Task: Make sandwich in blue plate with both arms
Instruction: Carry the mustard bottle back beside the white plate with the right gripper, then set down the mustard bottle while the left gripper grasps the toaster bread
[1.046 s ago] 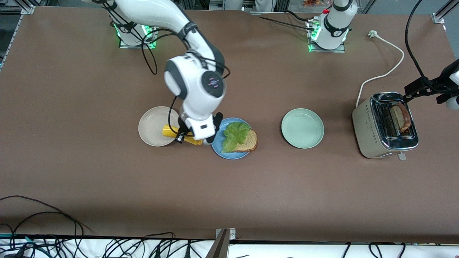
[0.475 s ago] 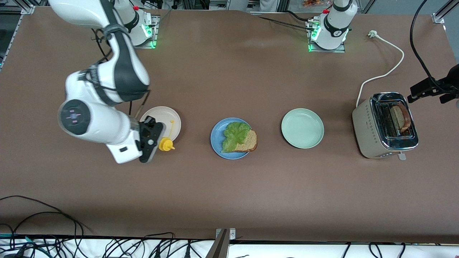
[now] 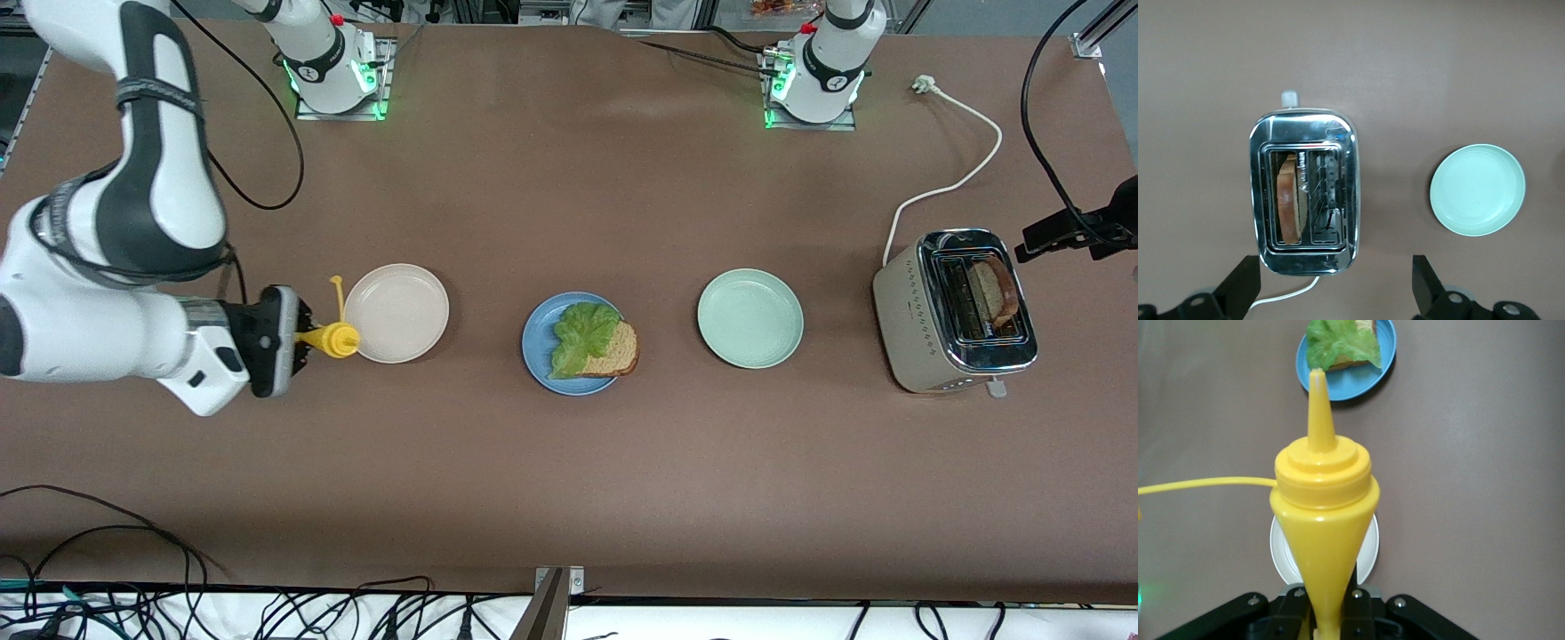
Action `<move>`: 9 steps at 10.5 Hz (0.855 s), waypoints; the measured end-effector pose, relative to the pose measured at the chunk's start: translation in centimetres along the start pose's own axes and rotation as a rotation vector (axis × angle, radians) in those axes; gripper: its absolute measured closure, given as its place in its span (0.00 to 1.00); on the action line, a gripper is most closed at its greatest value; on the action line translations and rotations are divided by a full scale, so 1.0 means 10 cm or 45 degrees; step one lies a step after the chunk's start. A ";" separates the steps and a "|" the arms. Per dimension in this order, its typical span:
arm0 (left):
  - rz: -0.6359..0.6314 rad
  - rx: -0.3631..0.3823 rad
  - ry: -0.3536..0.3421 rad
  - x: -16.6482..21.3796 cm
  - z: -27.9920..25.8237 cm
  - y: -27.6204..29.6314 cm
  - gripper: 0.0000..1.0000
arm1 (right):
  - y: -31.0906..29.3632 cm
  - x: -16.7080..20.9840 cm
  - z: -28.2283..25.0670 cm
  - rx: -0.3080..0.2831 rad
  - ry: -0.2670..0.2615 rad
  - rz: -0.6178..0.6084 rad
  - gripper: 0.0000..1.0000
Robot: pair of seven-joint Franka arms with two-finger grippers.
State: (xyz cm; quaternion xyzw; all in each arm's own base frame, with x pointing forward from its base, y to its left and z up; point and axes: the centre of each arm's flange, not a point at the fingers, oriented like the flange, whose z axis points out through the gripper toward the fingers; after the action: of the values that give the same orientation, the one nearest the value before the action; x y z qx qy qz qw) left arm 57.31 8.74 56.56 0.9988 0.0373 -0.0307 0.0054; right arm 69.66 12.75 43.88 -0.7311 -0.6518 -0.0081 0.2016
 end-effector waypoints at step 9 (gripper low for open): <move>-0.118 0.007 -0.235 0.03 1.60 -0.53 0.00 | 0.11 -1.91 0.62 0.250 0.483 -0.406 0.91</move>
State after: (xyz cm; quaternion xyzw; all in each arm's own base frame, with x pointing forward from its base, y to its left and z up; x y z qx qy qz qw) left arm 56.25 13.87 40.57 0.9890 0.0827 -0.1229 0.0047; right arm 66.28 -3.52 32.62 -0.5814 -0.7070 -0.1134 0.3862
